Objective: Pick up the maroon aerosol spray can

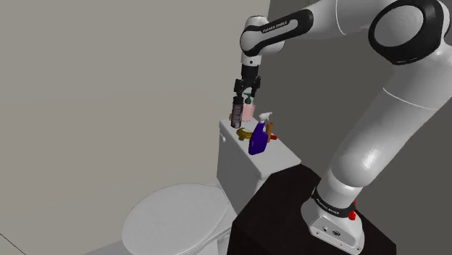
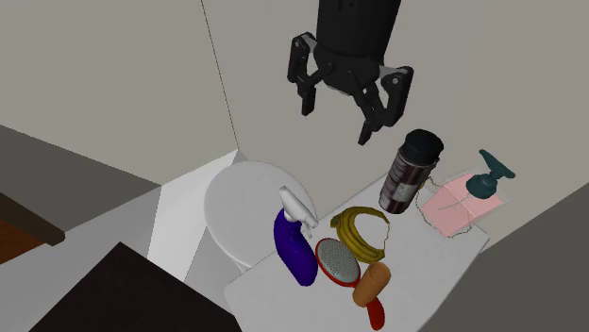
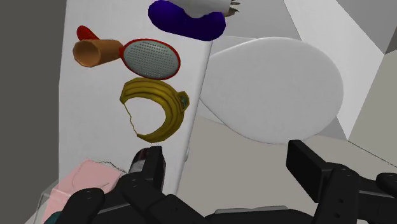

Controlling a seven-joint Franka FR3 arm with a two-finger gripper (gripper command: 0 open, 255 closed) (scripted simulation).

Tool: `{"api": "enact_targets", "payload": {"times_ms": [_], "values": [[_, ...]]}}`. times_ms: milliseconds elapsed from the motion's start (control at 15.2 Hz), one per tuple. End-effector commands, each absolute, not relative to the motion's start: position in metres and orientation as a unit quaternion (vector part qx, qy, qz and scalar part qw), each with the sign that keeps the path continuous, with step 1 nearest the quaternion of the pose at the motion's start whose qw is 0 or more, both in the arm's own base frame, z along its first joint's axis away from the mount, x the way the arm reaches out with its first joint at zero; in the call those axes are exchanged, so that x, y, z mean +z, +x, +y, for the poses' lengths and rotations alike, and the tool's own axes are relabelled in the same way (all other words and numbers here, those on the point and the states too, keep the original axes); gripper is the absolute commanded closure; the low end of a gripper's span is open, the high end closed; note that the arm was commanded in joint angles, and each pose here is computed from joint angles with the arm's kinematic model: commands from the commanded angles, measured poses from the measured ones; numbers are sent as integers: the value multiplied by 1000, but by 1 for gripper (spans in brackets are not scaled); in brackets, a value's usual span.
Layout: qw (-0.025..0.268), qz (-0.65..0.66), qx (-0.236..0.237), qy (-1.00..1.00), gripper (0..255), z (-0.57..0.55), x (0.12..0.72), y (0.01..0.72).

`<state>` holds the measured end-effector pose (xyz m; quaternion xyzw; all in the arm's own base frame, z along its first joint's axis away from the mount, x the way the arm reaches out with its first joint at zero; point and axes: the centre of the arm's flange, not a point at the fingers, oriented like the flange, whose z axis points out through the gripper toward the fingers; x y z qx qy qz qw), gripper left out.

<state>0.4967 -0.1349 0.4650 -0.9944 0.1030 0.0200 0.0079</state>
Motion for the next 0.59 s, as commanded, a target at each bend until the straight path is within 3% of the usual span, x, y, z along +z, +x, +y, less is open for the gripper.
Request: {"api": "enact_targets", "payload": {"times_ms": [0, 528], "values": [[3, 108, 19, -994, 0, -153, 456, 515], [-16, 127, 14, -992, 0, -216, 426, 588]]}}
